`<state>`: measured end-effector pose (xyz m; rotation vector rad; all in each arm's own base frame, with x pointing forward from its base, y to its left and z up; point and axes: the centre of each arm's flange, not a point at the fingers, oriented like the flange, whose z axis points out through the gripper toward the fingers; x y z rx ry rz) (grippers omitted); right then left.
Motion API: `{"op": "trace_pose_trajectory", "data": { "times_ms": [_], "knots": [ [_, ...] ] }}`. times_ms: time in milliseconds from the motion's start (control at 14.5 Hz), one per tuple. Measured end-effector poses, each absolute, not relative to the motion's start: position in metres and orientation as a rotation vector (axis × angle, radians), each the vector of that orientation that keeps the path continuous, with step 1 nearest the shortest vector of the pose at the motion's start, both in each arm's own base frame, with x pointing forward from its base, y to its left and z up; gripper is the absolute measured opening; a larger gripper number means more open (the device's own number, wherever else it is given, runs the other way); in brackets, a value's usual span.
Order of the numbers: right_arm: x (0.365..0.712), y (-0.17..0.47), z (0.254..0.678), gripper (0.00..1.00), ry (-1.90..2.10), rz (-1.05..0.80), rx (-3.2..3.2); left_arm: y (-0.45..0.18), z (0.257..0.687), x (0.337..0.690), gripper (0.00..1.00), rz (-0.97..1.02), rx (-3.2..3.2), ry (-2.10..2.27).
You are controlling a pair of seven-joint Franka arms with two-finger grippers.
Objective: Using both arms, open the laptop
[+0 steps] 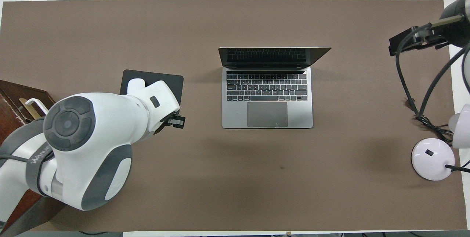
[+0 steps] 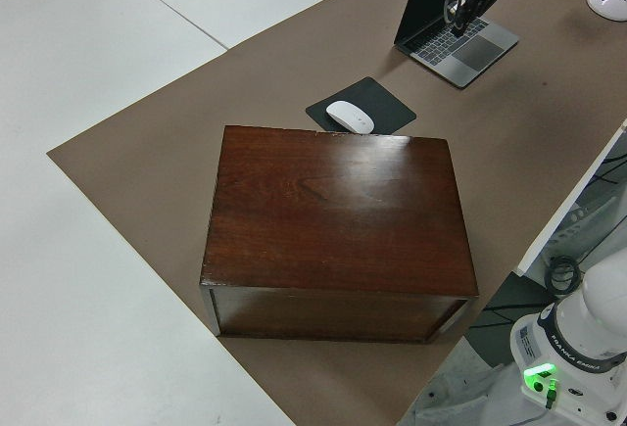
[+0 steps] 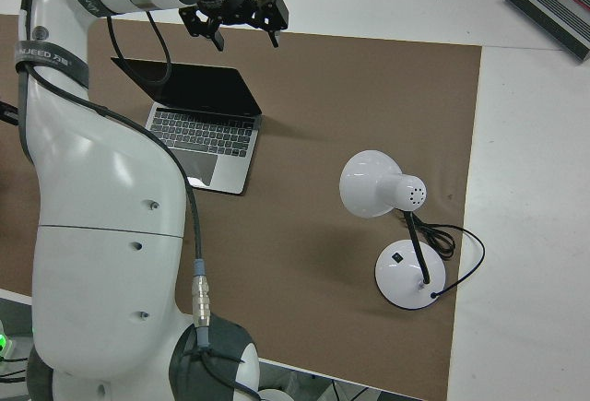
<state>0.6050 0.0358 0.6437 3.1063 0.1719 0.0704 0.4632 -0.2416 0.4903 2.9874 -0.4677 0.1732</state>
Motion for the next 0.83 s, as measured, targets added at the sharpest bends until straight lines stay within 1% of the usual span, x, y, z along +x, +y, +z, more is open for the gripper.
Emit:
{"op": "trace_pose_trajectory", "data": {
  "times_ms": [138, 207, 344, 482, 551, 620, 689, 826],
  "knots": [
    [0.595, 0.032, 0.626, 1.0, 0.165, 0.094, 3.101, -0.225, 0.499, 0.463, 0.02, 0.153, 2.995, -0.46],
    [0.589, 0.031, 0.619, 1.0, 0.159, 0.095, 3.102, -0.217, 0.504, 0.462, 0.05, 0.147, 2.998, -0.448],
    [0.579, 0.036, 0.611, 1.0, 0.058, 0.088, 3.148, -0.2, 0.515, 0.462, 0.24, 0.15, 3.002, -0.425],
    [0.572, 0.04, 0.613, 1.0, -0.036, 0.093, 3.182, -0.181, 0.527, 0.462, 0.45, 0.146, 3.004, -0.437],
    [0.57, 0.041, 0.615, 1.0, -0.055, 0.097, 3.187, -0.171, 0.535, 0.463, 0.58, 0.139, 3.007, -0.433],
    [0.569, 0.041, 0.616, 1.0, -0.066, 0.1, 3.189, -0.161, 0.542, 0.465, 0.68, 0.137, 3.01, -0.418],
    [0.569, 0.041, 0.617, 0.98, -0.074, 0.1, 3.191, -0.151, 0.55, 0.467, 0.79, 0.138, 3.014, -0.399],
    [0.569, 0.042, 0.616, 1.0, -0.076, 0.098, 3.195, -0.128, 0.562, 0.474, 0.99, 0.145, 3.02, -0.365]
  ]
}}
